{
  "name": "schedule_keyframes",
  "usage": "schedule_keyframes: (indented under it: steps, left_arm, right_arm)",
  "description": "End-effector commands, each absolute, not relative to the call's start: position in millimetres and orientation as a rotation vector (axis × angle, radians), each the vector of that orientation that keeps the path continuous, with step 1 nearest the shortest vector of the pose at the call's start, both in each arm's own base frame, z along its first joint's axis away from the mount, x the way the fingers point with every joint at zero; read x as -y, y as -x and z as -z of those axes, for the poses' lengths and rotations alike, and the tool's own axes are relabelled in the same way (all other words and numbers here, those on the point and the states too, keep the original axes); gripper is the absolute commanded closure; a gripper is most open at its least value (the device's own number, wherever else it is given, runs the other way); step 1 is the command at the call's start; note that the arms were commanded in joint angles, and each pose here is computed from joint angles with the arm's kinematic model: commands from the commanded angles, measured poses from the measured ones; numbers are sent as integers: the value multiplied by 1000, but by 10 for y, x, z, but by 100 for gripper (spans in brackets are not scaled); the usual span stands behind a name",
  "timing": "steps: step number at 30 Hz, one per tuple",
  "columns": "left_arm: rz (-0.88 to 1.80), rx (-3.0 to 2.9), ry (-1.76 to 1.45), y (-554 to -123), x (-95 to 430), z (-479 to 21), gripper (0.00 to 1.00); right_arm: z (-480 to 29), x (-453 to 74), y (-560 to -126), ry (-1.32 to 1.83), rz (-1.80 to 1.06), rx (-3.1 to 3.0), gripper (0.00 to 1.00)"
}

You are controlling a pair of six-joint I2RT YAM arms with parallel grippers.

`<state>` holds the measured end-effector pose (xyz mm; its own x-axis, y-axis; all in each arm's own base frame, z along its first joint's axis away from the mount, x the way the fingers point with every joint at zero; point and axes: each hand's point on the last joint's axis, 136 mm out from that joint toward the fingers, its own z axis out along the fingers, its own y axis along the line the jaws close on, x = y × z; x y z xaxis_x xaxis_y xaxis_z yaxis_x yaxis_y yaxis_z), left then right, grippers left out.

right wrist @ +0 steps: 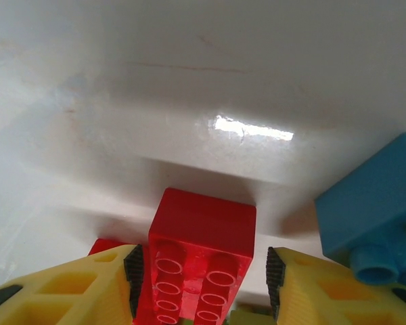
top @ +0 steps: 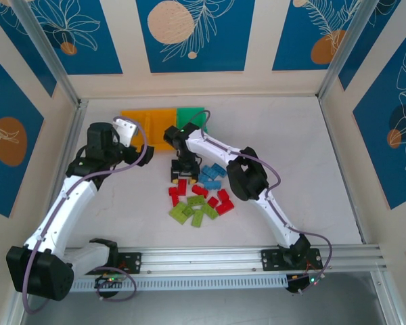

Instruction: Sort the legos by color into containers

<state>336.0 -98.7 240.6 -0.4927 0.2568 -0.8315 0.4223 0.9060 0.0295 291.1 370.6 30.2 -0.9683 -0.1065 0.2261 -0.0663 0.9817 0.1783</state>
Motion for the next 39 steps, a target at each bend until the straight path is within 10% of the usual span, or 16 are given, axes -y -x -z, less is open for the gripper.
schedule_keyframes:
  steps: [1, 7, 17, 26, 33, 39]
  left_arm:
    - [185, -2061, -490, -3372, 945, -2464, 0]
    - [187, -2039, -506, -3354, 958, -2455, 0]
    - [213, -2022, -492, -3353, 981, -2485, 0]
    - [357, -2058, -402, -3352, 1094, -2624, 0]
    - [456, -2074, -348, -3300, 1163, -2645, 0]
    - [505, -2113, -344, -3280, 1230, -2566, 0]
  right_arm:
    - [-124, -3607, -2874, -143, 132, 2881, 50]
    - [-418, -3532, -3067, -148, 137, 3048, 74]
    - [-1704, -3164, -3835, -147, 359, 3469, 74]
    - [-1841, -3050, -5141, -272, 348, 3760, 75]
    - [-1598, -3370, -5515, -443, 425, 3813, 71]
    - [-1833, -3395, -5446, -437, 509, 3813, 48]
